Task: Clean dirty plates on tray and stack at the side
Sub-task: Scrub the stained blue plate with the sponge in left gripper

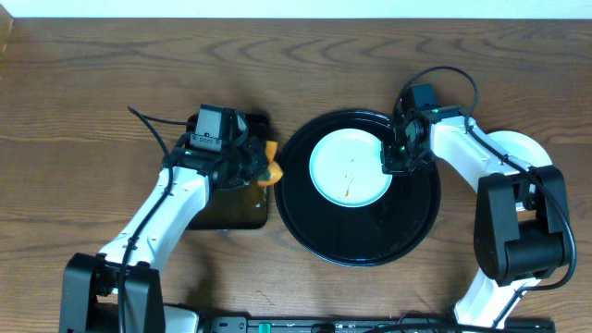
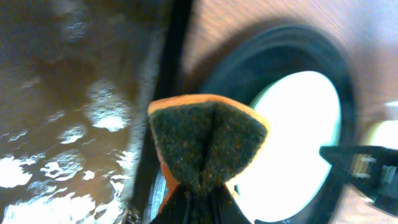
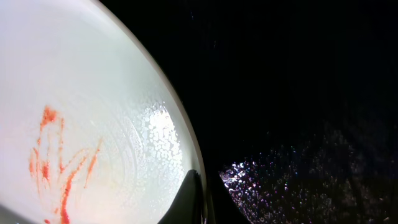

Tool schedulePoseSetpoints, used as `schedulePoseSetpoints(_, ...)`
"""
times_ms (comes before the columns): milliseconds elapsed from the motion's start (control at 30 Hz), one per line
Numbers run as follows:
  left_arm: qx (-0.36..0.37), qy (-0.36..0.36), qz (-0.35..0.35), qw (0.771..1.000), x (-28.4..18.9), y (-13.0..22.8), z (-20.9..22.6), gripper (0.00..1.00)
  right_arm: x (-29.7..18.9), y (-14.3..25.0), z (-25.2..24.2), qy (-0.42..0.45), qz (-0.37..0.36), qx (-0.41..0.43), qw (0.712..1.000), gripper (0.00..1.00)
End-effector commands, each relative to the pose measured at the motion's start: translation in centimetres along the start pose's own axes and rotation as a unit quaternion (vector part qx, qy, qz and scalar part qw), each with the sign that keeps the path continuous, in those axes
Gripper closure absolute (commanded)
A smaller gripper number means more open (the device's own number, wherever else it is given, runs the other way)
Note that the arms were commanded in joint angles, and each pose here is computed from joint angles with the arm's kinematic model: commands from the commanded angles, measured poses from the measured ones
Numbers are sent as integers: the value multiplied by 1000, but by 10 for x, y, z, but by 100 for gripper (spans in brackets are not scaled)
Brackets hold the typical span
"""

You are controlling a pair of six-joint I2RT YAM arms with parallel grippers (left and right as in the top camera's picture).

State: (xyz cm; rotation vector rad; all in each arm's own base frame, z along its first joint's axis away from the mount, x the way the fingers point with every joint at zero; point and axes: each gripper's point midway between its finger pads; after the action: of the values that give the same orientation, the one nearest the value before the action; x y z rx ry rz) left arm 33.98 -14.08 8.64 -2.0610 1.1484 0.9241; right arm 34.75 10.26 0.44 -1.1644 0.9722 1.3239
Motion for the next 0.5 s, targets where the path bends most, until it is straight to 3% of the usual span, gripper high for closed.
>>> schedulePoseSetpoints(0, 20, 68, 26, 997, 1, 16, -43, 92, 7, 16, -3, 13, 26, -1, 1000, 99)
schedulePoseSetpoints(300, 172, 77, 34, 982, 26, 45, -119, 93, 7, 18, -3, 11, 30, 0, 999, 99)
schedulePoseSetpoints(467, 203, 74, 53, 975, 64, 70, -129, 93, 7, 19, -3, 11, 33, 0, 999, 99)
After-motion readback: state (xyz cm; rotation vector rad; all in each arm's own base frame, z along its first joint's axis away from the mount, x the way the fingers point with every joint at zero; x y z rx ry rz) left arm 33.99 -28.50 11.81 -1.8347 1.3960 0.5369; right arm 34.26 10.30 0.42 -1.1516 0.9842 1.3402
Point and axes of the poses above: each gripper's point midway between its finger pads, its own x axis out along the fingers, its own z axis along the line the jaws close on, y = z × x, and after that the axes turned 5 degrees about -x, right-handed
